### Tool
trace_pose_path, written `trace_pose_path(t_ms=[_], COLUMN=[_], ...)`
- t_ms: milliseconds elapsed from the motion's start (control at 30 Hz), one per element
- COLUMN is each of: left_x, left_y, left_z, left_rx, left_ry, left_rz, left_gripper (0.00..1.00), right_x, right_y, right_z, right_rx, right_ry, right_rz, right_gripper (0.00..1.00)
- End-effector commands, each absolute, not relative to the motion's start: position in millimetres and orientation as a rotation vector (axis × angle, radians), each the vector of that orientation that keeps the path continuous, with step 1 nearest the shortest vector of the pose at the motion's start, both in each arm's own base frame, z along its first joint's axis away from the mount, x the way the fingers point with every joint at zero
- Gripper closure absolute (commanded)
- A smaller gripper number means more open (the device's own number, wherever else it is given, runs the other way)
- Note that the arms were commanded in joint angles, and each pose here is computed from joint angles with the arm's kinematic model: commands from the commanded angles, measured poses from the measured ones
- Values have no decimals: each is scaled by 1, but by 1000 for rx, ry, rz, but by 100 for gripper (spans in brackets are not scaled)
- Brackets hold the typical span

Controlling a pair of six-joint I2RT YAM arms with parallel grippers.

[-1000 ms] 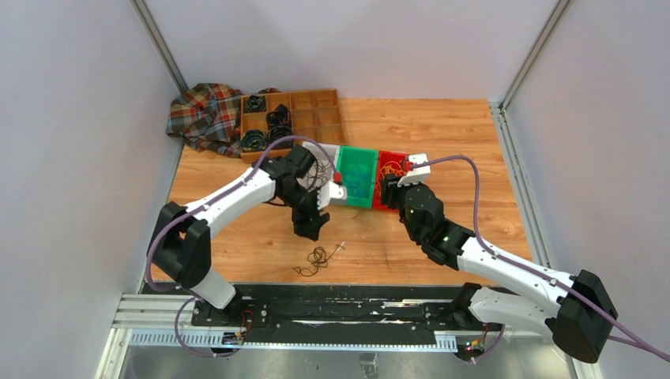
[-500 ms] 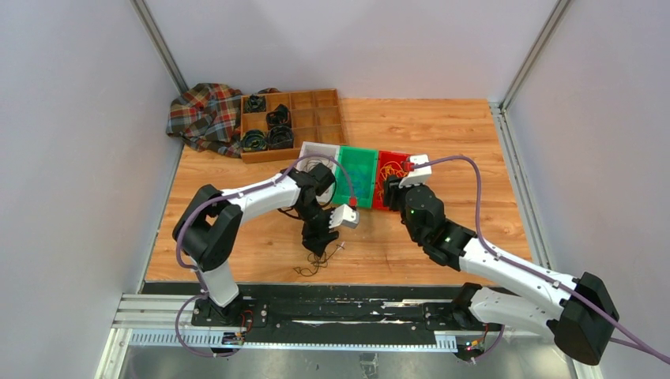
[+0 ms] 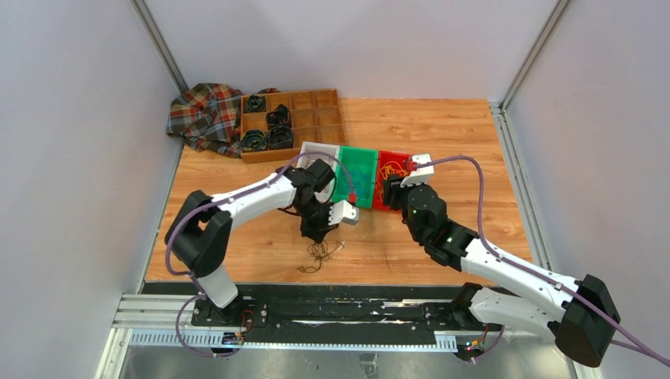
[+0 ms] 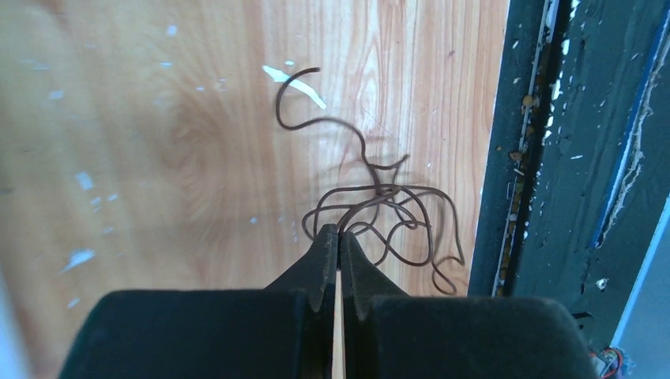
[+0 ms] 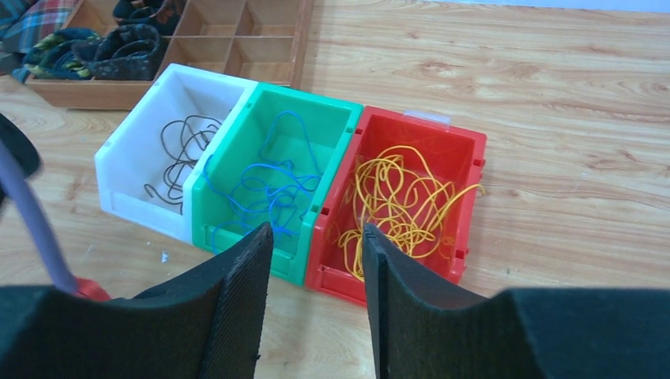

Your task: Untangle the cables

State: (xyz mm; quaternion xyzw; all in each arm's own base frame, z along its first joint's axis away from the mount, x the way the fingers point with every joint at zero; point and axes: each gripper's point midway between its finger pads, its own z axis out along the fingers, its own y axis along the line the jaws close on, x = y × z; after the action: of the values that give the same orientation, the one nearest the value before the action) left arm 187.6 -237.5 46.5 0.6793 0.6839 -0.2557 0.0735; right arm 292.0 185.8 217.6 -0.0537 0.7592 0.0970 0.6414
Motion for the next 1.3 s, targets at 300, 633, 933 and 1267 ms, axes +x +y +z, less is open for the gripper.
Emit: trace_pose_path(t_ms=[300, 633, 933, 1267], left_x=[227, 219, 208, 194], left_y=[-239, -233, -233, -233], left_z=[213, 258, 269, 268], left_rx=[1604, 1508, 1484, 1528], left_ry=[1948, 1891, 1888, 1871], left_rz=[-585, -579, -631, -697], left_gripper=[99, 99, 99, 99], right_x=[247, 206, 215, 236], right_y=[292, 339, 351, 339], right_z=[255, 270, 262, 261], right_rx=[-412, -525, -501, -406], right_ry=[1550, 1443, 1491, 1518], right_rz=[699, 960, 932, 815], right_gripper=[40, 38, 40, 51])
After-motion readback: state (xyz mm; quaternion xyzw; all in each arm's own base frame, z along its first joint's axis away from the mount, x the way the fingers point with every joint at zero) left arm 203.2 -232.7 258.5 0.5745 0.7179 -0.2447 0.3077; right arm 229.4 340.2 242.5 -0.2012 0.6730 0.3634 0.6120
